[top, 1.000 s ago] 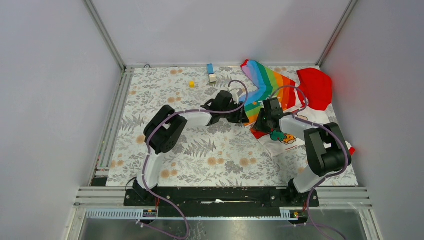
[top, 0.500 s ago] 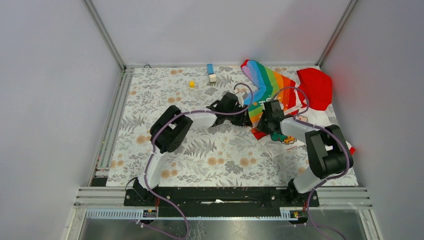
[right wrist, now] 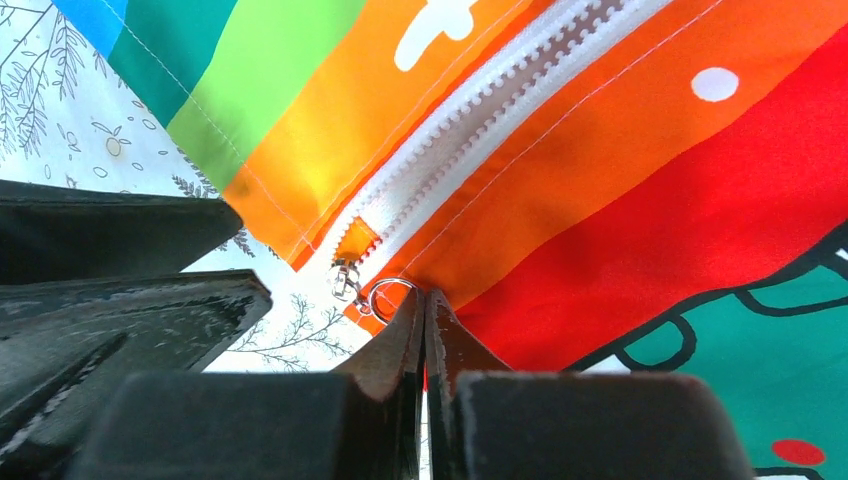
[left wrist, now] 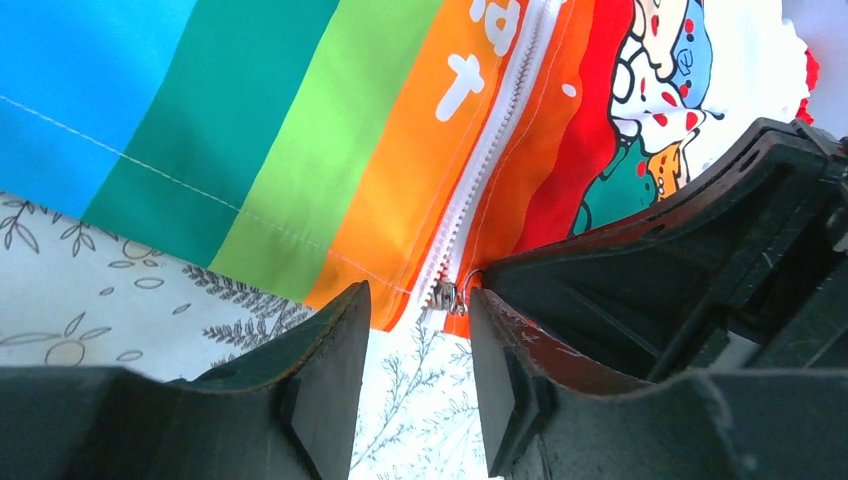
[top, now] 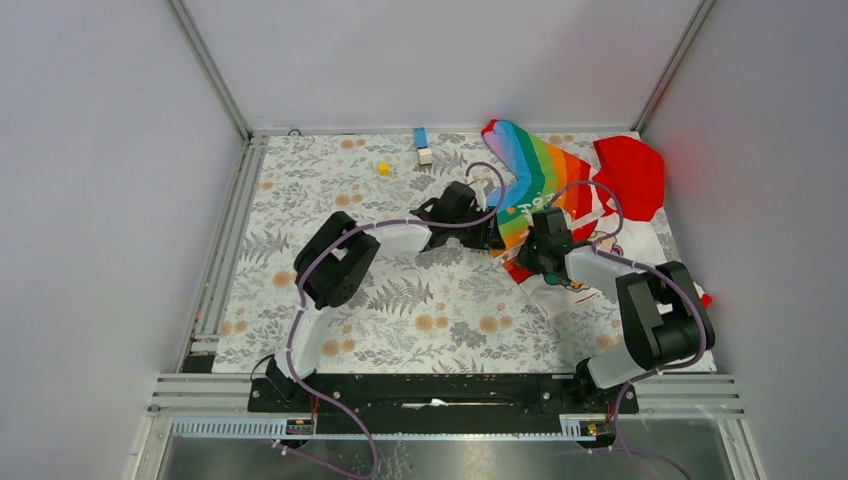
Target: Zip up the jacket
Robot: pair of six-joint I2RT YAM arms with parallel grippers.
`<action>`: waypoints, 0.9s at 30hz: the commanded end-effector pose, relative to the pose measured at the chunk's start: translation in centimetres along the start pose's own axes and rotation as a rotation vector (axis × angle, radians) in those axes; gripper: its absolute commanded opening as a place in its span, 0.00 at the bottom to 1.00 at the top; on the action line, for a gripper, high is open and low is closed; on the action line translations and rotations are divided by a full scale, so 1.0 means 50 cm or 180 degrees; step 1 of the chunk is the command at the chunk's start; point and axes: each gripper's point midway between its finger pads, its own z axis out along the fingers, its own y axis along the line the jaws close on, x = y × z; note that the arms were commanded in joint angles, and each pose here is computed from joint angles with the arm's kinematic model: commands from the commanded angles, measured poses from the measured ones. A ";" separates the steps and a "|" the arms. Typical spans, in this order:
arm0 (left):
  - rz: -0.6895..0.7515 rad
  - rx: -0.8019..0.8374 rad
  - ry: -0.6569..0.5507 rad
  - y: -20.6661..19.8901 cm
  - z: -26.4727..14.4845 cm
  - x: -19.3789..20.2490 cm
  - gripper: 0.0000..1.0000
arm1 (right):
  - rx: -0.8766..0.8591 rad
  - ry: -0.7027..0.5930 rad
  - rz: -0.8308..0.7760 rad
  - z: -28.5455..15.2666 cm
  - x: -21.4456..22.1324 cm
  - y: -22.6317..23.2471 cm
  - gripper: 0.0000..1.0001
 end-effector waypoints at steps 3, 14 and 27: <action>-0.0182 0.0145 -0.0078 -0.070 -0.040 -0.044 0.44 | 0.0205 0.0142 0.0004 -0.012 0.045 -0.049 0.00; -0.0467 -0.0136 0.0215 -0.068 0.001 0.032 0.33 | 0.0075 0.0061 0.0021 -0.022 0.032 -0.042 0.00; -0.0768 -0.0564 0.0137 -0.031 0.011 0.056 0.37 | 0.0036 0.0025 0.0026 -0.026 0.031 -0.046 0.00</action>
